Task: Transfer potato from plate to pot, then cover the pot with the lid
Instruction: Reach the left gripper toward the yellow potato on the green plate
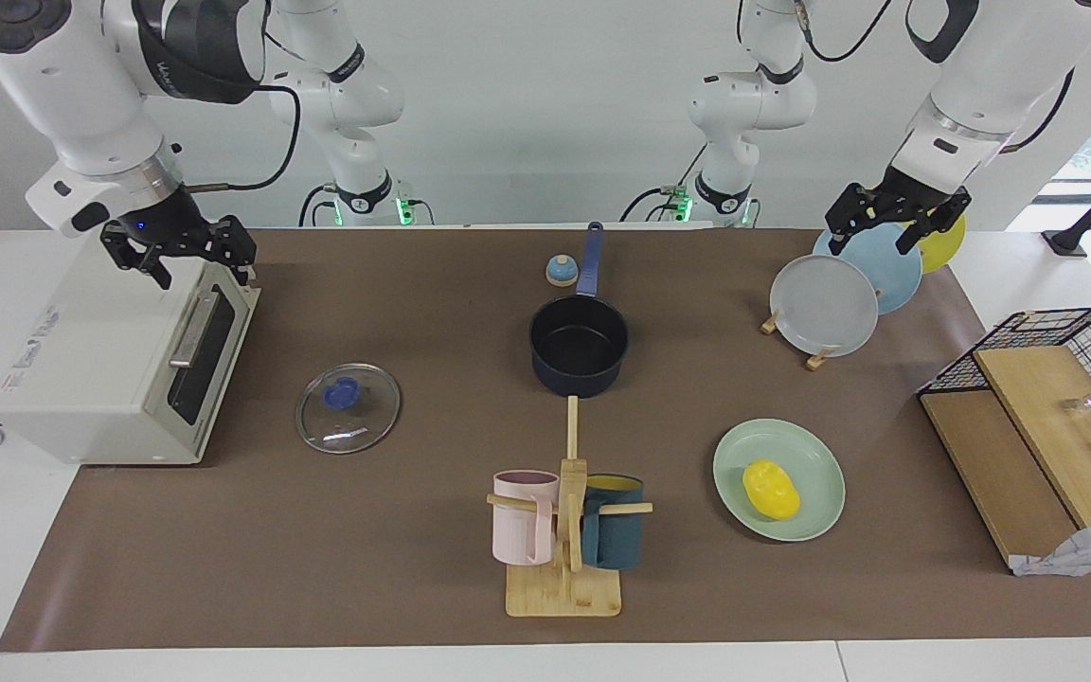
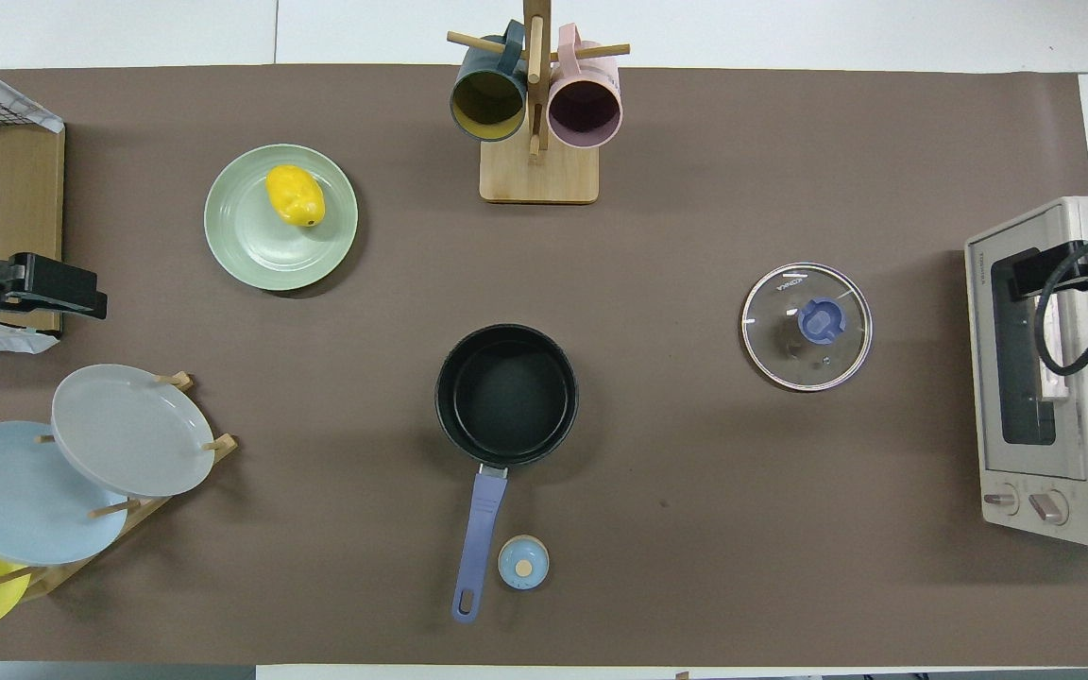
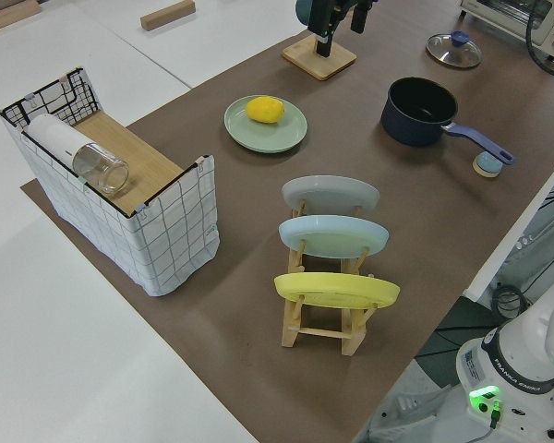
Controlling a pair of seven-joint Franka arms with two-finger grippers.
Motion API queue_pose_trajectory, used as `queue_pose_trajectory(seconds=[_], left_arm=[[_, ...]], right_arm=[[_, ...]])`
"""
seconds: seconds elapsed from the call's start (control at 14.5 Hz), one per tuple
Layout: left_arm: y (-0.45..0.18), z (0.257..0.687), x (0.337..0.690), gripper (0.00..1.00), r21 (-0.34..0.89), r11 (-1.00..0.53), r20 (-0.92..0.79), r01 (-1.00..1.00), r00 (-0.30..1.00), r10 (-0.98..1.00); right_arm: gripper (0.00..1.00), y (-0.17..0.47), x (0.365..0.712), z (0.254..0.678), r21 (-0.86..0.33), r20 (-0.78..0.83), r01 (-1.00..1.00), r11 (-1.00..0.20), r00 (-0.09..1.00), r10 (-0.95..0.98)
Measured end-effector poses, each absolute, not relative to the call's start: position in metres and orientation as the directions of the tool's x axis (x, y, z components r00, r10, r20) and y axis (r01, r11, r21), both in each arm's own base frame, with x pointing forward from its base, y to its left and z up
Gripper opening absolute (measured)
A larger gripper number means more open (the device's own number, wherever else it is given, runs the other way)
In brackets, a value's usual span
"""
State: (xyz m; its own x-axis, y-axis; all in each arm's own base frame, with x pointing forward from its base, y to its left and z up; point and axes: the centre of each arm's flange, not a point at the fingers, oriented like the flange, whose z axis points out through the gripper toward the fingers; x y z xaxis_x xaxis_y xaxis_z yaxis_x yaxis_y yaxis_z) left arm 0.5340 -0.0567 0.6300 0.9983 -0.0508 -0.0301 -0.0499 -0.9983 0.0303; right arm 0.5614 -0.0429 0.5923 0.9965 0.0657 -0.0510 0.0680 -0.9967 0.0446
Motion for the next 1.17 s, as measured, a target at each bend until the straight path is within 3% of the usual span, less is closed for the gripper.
queue_pose_trajectory(seconds=[0.83,0.97,1.17], left_arm=[[-0.062,0.621,0.552,1.00,0.037,-0.999,0.051,-0.009,0.999,-0.007],[-0.067,0.594,0.575,1.00,0.039,-0.999,0.026,-0.008,1.000,-0.007],[-0.093,0.518,0.640,1.00,0.047,-0.999,-0.019,-0.006,1.000,-0.007]], right_arm=[[1.00,-0.042,0.560,0.595,0.043,-0.046,0.070,-0.997,0.997,0.068],[1.00,-0.037,0.565,0.593,0.023,-0.010,0.073,-0.997,0.997,0.073],[1.00,-0.018,0.574,0.560,0.016,0.035,0.104,-0.994,0.994,0.104]])
